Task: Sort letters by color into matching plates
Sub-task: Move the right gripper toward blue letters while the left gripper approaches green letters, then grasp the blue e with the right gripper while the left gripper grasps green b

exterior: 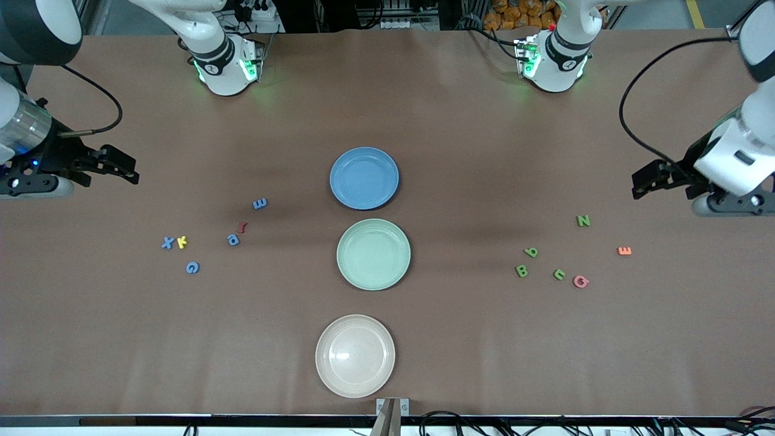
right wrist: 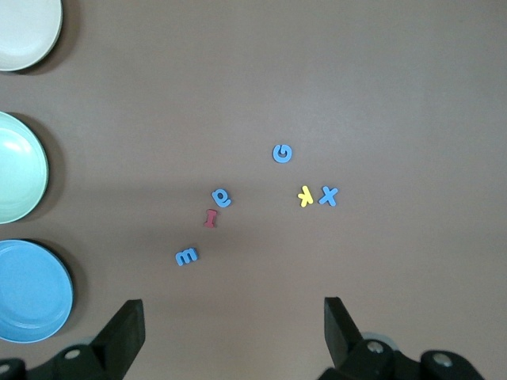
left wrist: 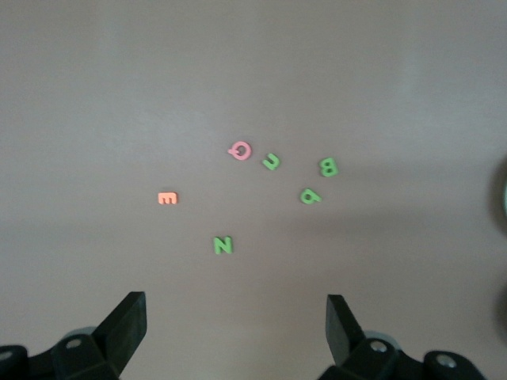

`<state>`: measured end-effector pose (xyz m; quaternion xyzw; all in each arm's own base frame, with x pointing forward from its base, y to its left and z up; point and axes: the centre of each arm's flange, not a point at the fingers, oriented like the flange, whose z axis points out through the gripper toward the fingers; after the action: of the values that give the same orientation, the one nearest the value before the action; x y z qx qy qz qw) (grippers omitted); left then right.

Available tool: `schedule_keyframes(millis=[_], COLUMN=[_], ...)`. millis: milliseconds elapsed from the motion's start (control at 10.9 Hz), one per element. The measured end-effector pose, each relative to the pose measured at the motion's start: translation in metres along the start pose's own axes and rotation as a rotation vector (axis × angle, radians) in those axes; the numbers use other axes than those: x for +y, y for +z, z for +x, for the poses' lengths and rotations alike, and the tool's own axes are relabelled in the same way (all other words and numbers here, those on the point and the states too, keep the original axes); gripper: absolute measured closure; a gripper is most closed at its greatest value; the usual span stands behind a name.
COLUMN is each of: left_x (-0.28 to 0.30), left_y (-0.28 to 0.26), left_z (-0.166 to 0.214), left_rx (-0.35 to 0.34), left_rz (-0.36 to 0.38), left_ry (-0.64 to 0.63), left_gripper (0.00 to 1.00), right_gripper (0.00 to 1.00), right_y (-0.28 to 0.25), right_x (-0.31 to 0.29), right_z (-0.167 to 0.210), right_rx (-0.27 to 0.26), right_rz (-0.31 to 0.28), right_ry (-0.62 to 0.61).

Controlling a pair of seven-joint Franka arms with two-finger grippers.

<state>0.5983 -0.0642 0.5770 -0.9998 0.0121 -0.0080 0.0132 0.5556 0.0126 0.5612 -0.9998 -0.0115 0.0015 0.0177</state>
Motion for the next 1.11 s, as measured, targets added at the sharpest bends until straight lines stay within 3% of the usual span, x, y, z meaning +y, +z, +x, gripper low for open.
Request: schedule_keyframes(millis=[184,461,829,1106], left_x=[0.013,0.014,0.026,0.044], left_y=[0.032,0.076,0.202,0.250], left_z=[0.020,0.054,0.086,0.091], left_rx=[0.012,0.090,0.030,-0.002], left_rz=[0.018,-0.008,-0.019,-0.021], left_ry=[0.027,-0.133,-0.322,-0.344], left_gripper=[0.00,0.00,0.00,0.00], right_gripper=[0.00,0.00,0.00,0.03], right_y=[0.023,0.070,0.148,0.199], right_x=[-0.006,-0.023,-0.064,-0.074], right_z=[0.001,-0.003,-0.018,-0.018], right_rx=[-0.002,-0.002,0.020,-0.004], right_rz=[0.000,-0.002,0.000,0.012], right_ry=[-0.010,-0.041,-0.068,-0.050])
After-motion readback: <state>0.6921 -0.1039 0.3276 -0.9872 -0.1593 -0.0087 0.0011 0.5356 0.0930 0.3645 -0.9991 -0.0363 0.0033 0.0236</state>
